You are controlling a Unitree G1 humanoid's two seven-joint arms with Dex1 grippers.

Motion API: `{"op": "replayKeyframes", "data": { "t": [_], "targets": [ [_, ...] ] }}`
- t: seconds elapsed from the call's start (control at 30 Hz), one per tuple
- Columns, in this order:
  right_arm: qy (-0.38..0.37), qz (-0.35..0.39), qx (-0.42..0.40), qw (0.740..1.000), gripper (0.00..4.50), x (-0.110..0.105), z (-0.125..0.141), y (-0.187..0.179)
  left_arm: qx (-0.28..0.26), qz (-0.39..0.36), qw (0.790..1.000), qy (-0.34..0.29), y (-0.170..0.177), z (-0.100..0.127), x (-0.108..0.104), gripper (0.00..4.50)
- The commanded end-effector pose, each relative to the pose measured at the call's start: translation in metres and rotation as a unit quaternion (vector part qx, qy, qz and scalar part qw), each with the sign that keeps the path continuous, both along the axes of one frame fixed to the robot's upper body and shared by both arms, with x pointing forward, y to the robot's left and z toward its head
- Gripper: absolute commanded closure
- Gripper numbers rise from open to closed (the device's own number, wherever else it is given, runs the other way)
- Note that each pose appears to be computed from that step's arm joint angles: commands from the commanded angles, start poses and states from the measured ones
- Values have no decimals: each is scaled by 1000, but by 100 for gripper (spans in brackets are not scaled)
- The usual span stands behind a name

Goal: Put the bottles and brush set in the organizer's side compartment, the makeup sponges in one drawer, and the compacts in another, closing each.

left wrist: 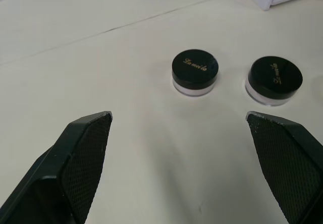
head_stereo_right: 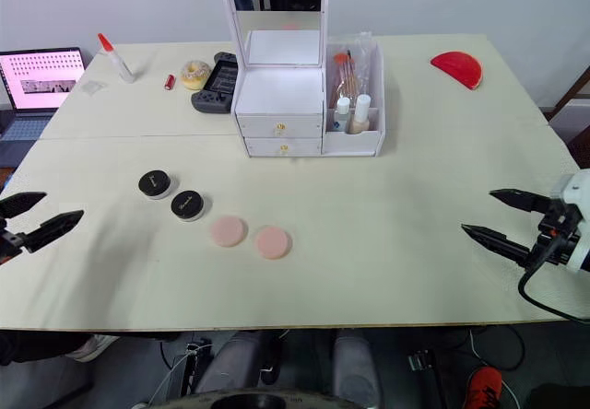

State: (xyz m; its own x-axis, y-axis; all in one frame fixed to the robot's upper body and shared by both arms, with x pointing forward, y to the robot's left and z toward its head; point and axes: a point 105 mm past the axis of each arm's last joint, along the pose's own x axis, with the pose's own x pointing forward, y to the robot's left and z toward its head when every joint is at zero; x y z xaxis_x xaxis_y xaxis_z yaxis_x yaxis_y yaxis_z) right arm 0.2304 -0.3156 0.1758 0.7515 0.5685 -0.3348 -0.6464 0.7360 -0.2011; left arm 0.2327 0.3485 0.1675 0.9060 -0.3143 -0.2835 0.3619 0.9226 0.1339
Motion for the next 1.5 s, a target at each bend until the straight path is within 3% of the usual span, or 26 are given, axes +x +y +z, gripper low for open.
{"op": "replayKeyframes", "data": {
  "t": [0.03,0.27,0.43,0.83,1.23,1.5],
  "targets": [
    [-30,13,-3,999,3,2,11,7,19,-10,1000,-22,-3,12,1,0],
    [-40,35,9,999,3,7,16,27,3,-40,999,-19,-27,6,6,0],
    [-73,47,27,996,3,22,28,61,-43,-68,996,-37,-86,-5,10,0],
    [-117,17,60,991,3,66,34,107,-131,-25,981,-142,-242,-6,41,0],
    [-105,33,61,992,3,70,43,112,-139,18,961,-237,-319,14,97,0],
    [-101,41,56,992,3,69,44,113,-139,73,961,-226,-323,8,132,0]
  ]
}}
